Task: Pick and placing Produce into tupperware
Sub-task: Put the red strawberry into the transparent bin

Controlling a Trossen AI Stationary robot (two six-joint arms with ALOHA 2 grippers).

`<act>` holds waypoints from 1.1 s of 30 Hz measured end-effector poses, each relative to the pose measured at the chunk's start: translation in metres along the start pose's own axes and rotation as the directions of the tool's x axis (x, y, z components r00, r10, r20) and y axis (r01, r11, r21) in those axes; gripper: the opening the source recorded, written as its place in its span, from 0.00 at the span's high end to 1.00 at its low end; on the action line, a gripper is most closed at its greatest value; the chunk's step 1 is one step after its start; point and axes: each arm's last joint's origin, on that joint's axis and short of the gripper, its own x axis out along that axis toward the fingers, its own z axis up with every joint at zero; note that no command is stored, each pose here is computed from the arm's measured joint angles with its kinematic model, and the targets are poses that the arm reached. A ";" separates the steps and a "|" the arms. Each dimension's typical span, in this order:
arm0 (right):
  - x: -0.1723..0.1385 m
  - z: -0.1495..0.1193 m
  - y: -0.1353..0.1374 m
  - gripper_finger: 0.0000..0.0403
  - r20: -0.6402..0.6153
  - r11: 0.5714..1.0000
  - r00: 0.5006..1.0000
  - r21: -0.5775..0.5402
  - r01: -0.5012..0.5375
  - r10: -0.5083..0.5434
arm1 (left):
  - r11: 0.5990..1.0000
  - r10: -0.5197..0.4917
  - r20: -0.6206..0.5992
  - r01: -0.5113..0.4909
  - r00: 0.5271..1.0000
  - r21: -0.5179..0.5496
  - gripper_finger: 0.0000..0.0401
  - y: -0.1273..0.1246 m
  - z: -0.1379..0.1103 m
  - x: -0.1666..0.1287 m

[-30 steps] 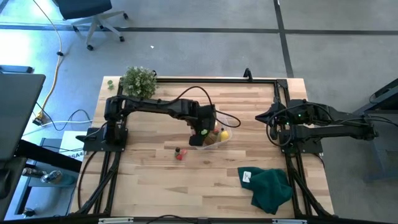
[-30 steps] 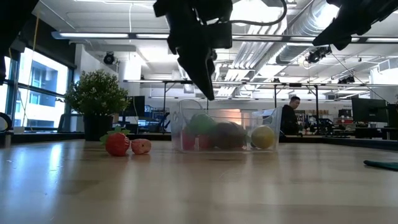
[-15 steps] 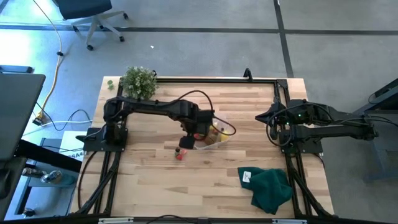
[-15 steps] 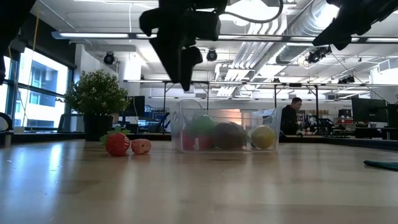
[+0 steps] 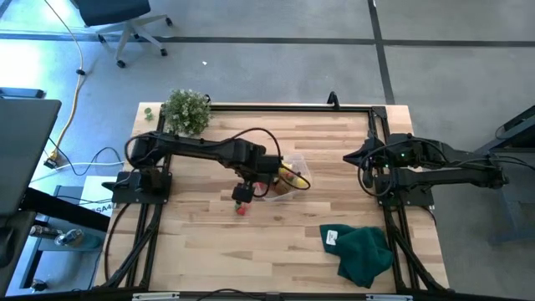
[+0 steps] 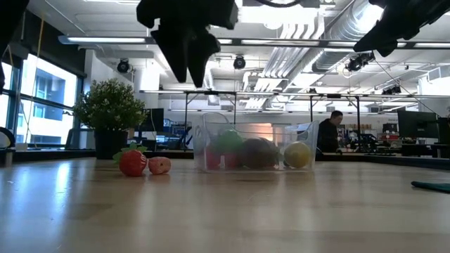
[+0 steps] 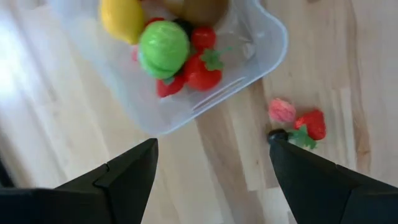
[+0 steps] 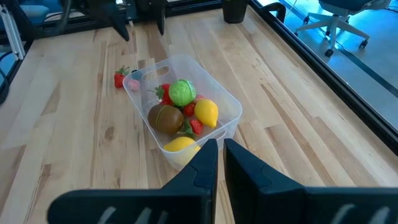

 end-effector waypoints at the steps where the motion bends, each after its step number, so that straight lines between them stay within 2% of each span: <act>1: 0.000 0.000 0.000 0.95 -0.001 1.000 1.000 0.000 -0.001 0.001 | 1.000 0.014 0.004 -0.014 1.000 -0.004 0.25 0.000 -0.002 -0.004; 10: 0.000 0.000 0.000 0.95 0.000 1.000 1.000 0.000 0.000 0.000 | 0.995 0.090 0.079 -0.086 0.993 -0.051 0.25 0.003 -0.017 -0.038; 22: 0.000 0.000 0.000 0.95 0.000 1.000 1.000 0.000 0.000 0.000 | 0.987 0.145 0.210 -0.128 0.967 -0.093 0.25 0.005 -0.037 -0.078; 28: 0.000 0.000 0.000 0.95 0.000 1.000 1.000 0.000 0.000 0.000 | 0.991 0.118 0.251 -0.098 0.961 -0.092 0.25 0.002 -0.040 -0.068; 30: 0.000 0.000 0.000 0.95 0.000 1.000 1.000 0.000 0.000 0.000 | 0.995 0.072 0.286 -0.049 0.956 -0.085 0.25 -0.002 -0.041 -0.056; 33: 0.000 0.000 0.000 0.95 -0.001 1.000 1.000 0.000 -0.001 0.001 | 0.997 -0.012 0.394 0.039 0.919 -0.061 0.25 -0.007 -0.041 -0.043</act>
